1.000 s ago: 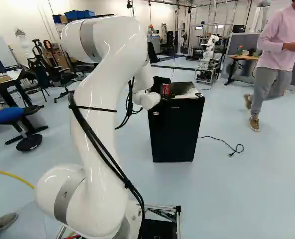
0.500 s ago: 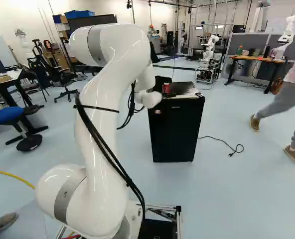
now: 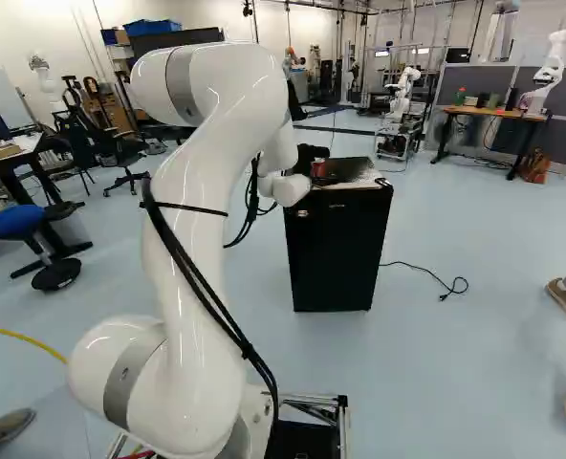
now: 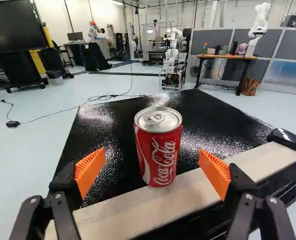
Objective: Grab a drink from the fridge
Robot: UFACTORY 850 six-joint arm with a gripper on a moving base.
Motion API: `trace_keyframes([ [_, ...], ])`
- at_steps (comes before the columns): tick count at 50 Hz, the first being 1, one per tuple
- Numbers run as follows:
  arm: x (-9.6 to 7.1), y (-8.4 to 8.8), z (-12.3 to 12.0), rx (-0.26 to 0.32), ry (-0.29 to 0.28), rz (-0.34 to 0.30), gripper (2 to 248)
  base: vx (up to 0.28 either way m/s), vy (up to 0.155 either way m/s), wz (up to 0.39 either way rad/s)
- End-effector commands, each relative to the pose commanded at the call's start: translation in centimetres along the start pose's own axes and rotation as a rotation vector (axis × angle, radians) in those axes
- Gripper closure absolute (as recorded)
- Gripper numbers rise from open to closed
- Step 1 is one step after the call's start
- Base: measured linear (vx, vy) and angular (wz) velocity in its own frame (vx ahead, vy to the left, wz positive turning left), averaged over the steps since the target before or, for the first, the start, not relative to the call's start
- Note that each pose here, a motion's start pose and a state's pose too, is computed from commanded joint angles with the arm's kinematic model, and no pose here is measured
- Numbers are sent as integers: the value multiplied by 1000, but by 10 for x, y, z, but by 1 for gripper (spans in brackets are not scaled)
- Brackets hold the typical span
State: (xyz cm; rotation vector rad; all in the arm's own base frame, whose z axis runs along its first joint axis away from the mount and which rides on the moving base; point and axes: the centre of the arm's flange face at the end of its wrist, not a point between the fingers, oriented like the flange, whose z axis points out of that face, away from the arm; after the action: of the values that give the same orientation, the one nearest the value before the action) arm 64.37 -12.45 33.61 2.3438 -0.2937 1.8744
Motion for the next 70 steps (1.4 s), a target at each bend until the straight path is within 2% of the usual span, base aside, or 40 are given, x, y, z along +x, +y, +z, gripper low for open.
trace_keyframes([
  [8, 0, 0, 0, 0, 0, 0, 5, 0, 0, 0],
  [9, 0, 0, 0, 0, 0, 0, 39, 0, 0, 0],
  [13, 0, 0, 0, 0, 0, 0, 39, 0, 0, 0],
  [14, 0, 0, 0, 0, 0, 0, 77, 0, 0, 0],
  [19, 1, 0, 0, 0, 1, 0, 77, 0, 0, 0],
  [20, 1, 0, 0, 0, 2, 0, 116, 0, 0, 0],
  [24, 5, 0, -1, 0, 7, 0, 116, 0, 0, 0],
  [25, 6, 0, -2, 0, 8, 0, 151, 0, 0, 0],
  [70, 55, -1, -15, 3, 85, 3, 154, 0, 0, 0],
])
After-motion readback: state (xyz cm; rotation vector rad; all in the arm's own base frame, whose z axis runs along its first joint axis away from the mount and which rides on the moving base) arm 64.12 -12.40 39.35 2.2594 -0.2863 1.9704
